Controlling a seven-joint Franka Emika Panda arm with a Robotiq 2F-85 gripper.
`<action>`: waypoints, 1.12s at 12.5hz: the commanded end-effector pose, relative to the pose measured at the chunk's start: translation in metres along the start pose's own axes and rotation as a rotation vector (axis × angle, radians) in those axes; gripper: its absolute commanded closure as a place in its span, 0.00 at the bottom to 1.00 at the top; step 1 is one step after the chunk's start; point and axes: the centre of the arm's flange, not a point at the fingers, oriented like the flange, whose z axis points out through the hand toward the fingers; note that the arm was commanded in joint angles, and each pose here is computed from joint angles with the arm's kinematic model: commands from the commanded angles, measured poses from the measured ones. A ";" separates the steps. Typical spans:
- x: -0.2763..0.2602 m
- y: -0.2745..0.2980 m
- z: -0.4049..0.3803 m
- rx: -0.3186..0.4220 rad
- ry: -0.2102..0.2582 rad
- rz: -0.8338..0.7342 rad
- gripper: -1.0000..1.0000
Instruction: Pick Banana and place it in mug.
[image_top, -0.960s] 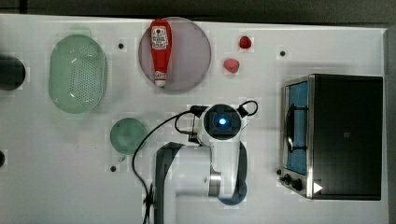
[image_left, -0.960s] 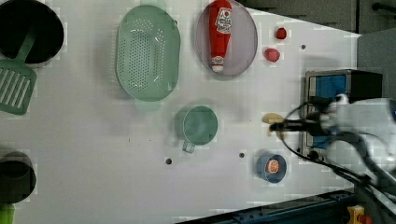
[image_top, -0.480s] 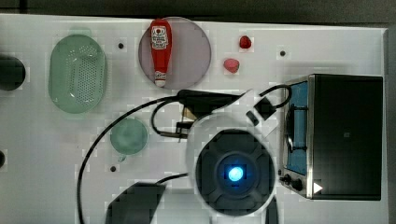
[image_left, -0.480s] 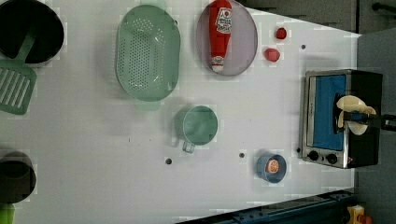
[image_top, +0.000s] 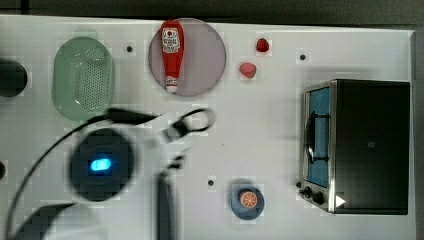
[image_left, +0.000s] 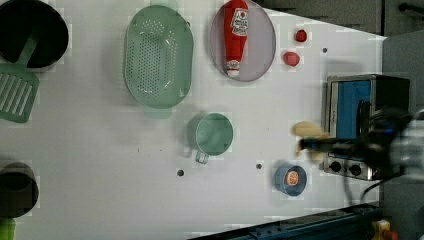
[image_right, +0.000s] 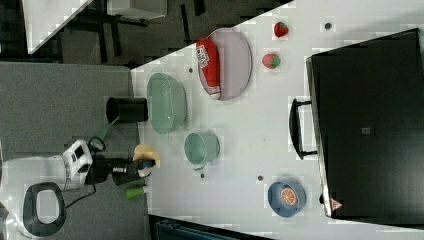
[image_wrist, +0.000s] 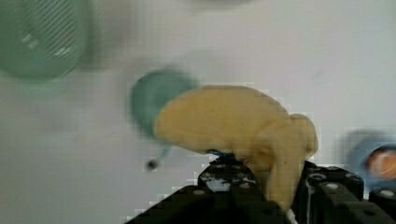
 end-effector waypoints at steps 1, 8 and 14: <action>-0.041 -0.054 0.036 -0.011 0.001 0.192 0.73; -0.012 -0.076 0.150 0.064 -0.001 0.330 0.73; 0.002 -0.064 0.183 0.030 0.029 0.402 0.50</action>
